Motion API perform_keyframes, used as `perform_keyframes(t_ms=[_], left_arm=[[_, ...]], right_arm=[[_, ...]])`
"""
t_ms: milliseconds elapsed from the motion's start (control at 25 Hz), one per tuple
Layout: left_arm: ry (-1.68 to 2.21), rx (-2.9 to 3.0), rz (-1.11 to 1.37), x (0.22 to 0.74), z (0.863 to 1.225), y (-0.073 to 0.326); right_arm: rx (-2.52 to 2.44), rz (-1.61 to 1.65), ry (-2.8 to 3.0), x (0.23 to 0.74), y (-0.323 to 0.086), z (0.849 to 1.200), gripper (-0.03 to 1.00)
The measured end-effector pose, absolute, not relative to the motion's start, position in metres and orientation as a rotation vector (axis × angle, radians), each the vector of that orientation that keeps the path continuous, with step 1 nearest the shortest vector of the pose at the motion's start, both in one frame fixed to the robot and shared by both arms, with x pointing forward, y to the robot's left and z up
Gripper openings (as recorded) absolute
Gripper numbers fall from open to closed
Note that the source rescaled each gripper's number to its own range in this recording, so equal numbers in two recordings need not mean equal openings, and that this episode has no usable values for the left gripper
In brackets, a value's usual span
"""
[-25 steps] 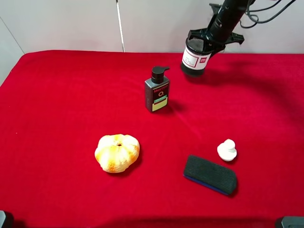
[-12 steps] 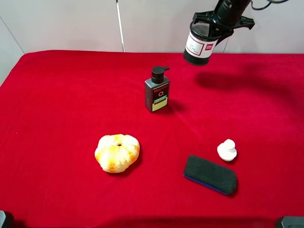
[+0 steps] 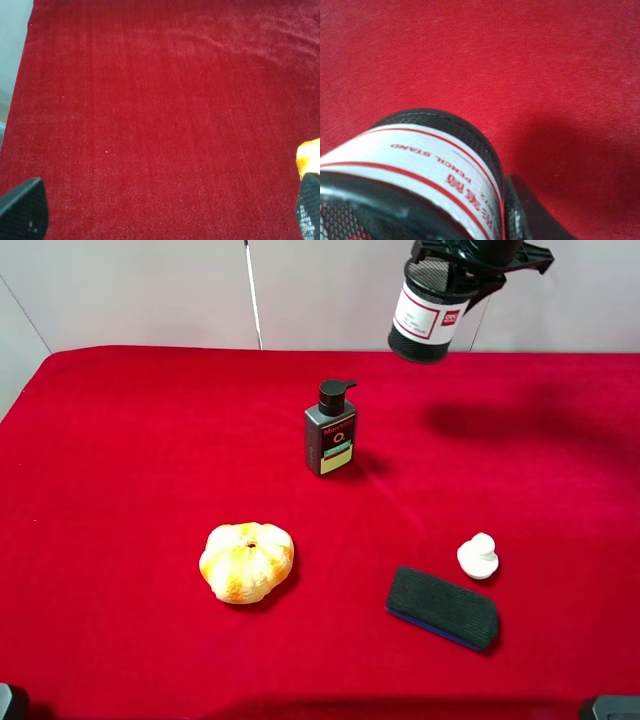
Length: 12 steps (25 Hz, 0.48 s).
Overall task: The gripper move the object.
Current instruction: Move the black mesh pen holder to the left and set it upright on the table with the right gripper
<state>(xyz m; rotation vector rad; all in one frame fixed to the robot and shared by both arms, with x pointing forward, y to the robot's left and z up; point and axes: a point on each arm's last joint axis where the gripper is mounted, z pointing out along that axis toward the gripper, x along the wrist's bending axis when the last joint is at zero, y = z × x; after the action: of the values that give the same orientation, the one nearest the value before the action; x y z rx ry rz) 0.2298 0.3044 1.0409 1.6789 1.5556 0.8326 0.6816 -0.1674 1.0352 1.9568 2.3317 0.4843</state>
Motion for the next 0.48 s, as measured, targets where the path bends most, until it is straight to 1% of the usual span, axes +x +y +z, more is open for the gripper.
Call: perform_keyframes(t_ms=[360,480], left_arm=[[1.556,1.679,0.833,0.23,1.041,0.304],[1.556,1.679,0.833,0.23,1.041,0.304]], right_arm=[[1.726,0.561,2.49,0.645,-0.098,1.061,0.0],[1.653,0.57,2.548,0.631,-0.075,1.063,0.0]])
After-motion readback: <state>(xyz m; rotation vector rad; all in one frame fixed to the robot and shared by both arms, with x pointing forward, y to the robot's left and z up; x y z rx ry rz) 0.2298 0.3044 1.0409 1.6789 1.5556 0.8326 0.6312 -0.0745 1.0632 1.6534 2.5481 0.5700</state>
